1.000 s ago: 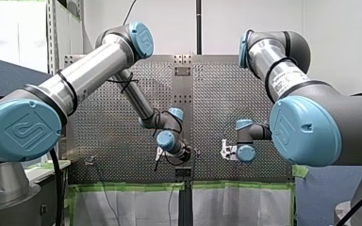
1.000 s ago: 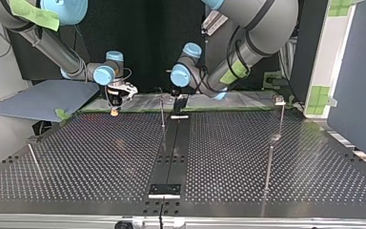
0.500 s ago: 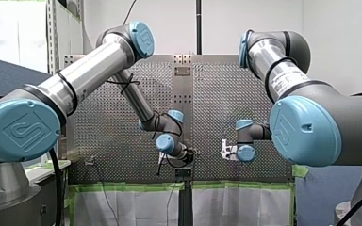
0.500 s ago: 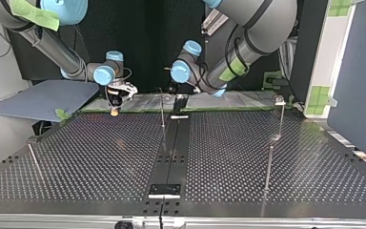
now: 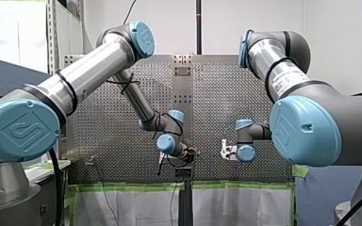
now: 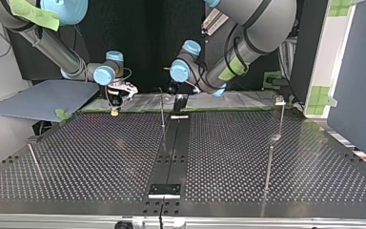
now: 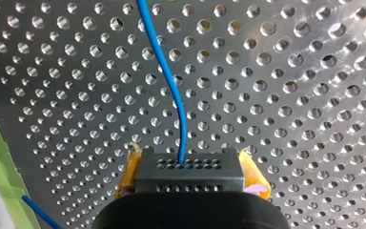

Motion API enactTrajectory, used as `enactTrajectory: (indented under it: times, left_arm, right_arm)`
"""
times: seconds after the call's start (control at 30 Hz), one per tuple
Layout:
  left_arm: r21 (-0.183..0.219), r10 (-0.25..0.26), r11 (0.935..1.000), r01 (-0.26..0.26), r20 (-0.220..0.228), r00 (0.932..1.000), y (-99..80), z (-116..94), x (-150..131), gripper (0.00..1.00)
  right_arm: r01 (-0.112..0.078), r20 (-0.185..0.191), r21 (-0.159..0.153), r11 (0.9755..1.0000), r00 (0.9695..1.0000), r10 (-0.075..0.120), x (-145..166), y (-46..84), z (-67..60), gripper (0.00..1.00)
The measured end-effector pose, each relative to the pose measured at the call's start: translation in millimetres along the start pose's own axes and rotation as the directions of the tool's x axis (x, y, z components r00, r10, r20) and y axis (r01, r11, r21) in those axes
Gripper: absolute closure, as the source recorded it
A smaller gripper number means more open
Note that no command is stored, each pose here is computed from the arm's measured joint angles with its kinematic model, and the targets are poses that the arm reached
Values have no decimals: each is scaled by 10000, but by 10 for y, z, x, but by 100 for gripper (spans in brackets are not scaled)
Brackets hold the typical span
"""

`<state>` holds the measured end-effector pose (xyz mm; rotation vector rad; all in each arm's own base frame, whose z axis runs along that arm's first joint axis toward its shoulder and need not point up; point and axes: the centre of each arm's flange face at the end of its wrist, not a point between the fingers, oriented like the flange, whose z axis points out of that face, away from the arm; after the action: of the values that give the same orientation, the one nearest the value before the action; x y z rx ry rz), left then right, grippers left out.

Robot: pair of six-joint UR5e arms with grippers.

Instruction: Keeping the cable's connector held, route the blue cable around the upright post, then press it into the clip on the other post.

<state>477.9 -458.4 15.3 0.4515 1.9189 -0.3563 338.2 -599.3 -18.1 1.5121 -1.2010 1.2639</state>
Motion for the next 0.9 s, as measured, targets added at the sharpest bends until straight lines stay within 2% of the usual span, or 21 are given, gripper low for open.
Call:
enactTrajectory:
  times: [0.17,0.37,0.57,0.73,0.87,0.9]
  left_arm:
    - [-96,229,9997,-228,101,9997,-80,-69,-29,0]
    - [-207,355,9992,-342,688,9970,-290,-318,-164,0]
    - [-167,-3,9999,26,1347,9909,-582,-632,-278,0]
    - [-132,-468,9987,501,1835,9819,-743,-864,-360,0]
    - [-465,-947,9931,1079,2266,9694,-614,-958,-468,0]
    - [-553,-1108,9903,1276,2410,9642,-550,-978,-507,0]
  right_arm:
    - [-9,20,5,10000,10000,9,6,0,3,100]
    - [-3,78,-4,10000,10000,3,5,7,2,100]
    - [-6,84,22,10000,10000,6,6,2,1,100]
    - [-8,116,73,10000,9999,7,3,-4,-3,100]
    - [-33,152,148,9999,9999,31,-1,-13,-7,100]
    - [-47,158,173,9998,9999,44,-3,-15,-7,100]
